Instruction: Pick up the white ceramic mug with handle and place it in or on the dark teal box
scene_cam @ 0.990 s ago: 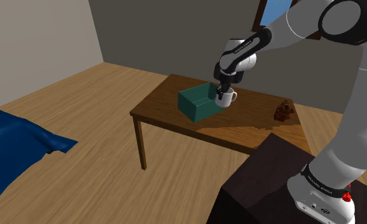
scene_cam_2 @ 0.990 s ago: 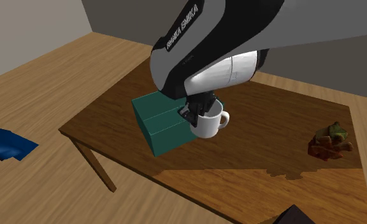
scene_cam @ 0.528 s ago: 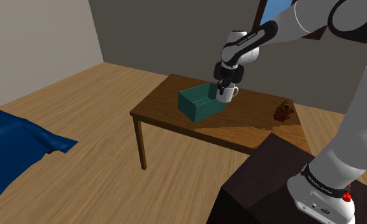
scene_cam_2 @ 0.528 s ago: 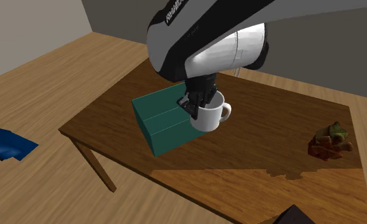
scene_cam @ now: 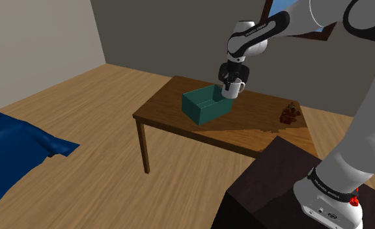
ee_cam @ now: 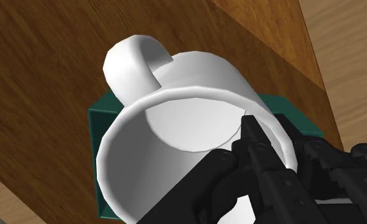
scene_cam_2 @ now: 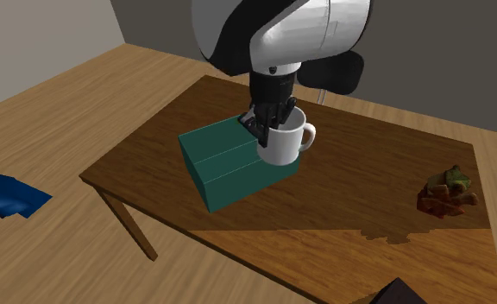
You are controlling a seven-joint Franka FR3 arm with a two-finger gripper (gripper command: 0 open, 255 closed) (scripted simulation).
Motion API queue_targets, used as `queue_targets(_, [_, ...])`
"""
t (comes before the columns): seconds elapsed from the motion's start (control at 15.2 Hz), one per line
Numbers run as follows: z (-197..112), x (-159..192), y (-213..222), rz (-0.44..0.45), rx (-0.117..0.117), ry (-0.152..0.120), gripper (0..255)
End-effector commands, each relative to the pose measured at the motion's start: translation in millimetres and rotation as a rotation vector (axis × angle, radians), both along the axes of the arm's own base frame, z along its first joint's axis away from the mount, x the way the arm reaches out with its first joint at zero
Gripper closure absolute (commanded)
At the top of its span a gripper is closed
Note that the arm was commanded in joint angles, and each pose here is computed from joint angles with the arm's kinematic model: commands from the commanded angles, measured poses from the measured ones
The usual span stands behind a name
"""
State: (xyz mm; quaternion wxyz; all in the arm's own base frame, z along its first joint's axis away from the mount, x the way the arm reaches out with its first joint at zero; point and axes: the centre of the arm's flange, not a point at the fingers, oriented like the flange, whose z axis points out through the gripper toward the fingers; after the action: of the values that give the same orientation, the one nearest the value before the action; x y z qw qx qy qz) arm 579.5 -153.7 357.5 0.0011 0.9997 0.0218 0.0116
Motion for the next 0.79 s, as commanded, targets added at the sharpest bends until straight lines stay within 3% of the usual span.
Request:
queue_targets(0.0, [5,21,0,0.0,0.0,0.0,255])
queue_targets(0.59, [22,138,-2,0.0,0.0,0.0,255])
queue_targets(0.73, [18,149,-2,0.0,0.0,0.0,255])
